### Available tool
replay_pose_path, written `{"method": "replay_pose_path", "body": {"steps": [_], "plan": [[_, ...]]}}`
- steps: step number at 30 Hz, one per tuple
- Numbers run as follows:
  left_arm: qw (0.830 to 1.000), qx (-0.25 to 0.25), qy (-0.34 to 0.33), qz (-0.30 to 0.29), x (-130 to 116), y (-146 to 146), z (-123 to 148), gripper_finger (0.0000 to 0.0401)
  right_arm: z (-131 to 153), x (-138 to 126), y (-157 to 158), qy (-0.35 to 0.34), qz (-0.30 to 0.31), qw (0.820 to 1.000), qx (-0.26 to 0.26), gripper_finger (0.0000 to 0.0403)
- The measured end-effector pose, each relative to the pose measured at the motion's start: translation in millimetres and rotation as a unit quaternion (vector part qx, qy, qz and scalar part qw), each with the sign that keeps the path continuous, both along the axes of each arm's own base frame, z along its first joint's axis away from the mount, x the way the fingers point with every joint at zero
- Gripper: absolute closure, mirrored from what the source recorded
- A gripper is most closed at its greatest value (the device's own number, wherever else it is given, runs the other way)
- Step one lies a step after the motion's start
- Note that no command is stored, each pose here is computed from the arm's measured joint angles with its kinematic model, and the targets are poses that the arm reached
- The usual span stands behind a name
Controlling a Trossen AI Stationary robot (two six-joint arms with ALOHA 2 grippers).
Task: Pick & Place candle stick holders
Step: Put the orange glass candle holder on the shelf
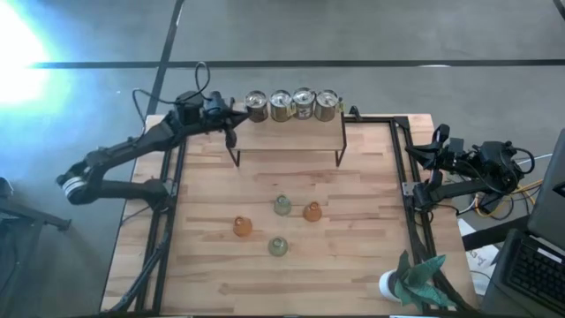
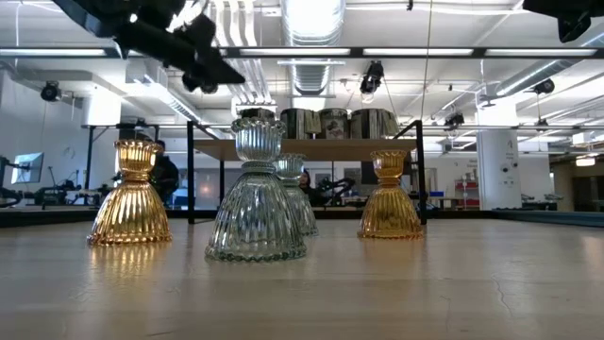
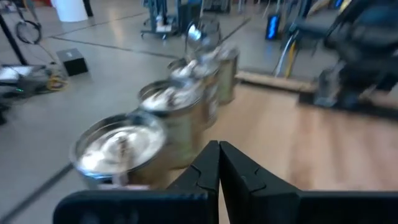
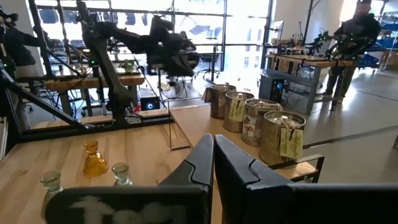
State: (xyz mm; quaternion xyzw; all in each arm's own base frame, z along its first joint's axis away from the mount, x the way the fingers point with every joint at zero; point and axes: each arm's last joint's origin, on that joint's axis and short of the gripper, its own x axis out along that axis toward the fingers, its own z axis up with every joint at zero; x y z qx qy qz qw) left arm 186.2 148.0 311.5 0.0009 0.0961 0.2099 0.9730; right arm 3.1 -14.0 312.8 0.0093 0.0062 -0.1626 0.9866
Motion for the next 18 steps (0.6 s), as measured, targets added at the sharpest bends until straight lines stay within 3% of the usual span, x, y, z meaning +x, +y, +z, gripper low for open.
{"method": "replay_pose_path", "body": {"steps": [6,18], "plan": [[0.992,-0.083,-0.090,0.000,-12.9,-20.5,21.2,0.0385,0.0,0.0,0.0,0.000,0.000,1.000,-0.001,0.0394],[0.988,-0.067,-0.138,-0.007,-33.8,-37.1,39.5,0.0387,0.0,0.0,0.0,0.000,0.000,1.000,0.000,0.0394]]}}
